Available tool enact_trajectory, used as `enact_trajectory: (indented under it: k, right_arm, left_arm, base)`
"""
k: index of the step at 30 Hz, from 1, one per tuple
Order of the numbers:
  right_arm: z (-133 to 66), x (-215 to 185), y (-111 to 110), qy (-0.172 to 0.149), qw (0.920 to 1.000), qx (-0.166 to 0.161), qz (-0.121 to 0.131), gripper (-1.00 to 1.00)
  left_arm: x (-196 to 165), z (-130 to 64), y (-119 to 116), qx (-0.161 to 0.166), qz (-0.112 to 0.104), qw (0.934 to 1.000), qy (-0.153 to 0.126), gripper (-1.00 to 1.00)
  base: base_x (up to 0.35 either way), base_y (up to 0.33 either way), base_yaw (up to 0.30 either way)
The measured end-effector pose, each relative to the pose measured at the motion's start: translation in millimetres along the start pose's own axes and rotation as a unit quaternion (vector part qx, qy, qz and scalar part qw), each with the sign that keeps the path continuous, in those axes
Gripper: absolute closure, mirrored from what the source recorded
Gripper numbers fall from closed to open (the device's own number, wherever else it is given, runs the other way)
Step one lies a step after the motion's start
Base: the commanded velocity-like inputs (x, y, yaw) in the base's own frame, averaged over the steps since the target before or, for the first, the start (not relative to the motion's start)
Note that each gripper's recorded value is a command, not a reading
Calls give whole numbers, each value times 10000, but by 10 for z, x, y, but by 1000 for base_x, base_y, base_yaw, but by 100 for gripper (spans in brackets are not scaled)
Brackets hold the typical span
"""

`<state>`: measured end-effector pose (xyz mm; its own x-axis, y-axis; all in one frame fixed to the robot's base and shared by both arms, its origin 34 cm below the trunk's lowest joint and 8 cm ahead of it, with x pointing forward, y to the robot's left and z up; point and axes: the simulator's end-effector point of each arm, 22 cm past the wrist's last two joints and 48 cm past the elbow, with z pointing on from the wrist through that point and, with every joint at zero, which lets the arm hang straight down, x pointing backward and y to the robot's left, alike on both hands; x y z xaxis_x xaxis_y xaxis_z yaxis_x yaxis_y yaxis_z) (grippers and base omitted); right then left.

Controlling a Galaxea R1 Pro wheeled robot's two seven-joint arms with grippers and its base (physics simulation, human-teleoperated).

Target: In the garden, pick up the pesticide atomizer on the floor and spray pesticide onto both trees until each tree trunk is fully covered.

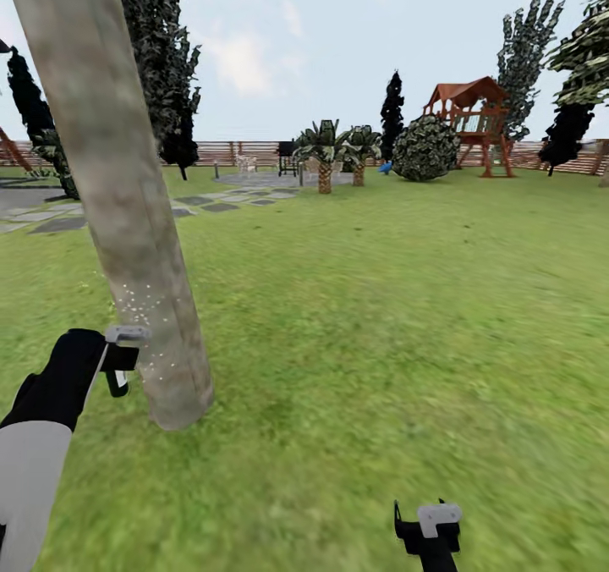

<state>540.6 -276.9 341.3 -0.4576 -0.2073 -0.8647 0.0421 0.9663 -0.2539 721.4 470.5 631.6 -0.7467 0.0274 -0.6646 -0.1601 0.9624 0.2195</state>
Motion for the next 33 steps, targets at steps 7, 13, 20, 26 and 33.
enact_trajectory:
  k: [7, 13, 20, 26, 33]
  right_arm:
    - [0, 0, 2, -1, 10000, -4, -2, -100]
    - [-1, -3, 16, -3, 10000, -16, 0, -100]
    - [-1, -3, 17, -3, 10000, -16, 0, -100]
    - [-1, -3, 17, -3, 10000, -17, 1, -100]
    - [-1, -2, 17, -3, 10000, -18, 1, -100]
  left_arm:
    - [8, 4, 65, -130, -11, 9999, 9, 100]
    - [17, 8, 70, -139, -9, 9999, 21, 100]
    - [227, 74, 203, -277, -187, 9993, 162, 100]
    - [319, 99, 144, -236, -197, 9993, 191, 100]
    - [387, 125, 178, -269, -198, 9991, 262, 100]
  base:
    - [187, -232, 11]
    - [179, -232, 185]
    - [177, -232, 275]
    - [164, -234, 277]
    - [58, -261, 135]
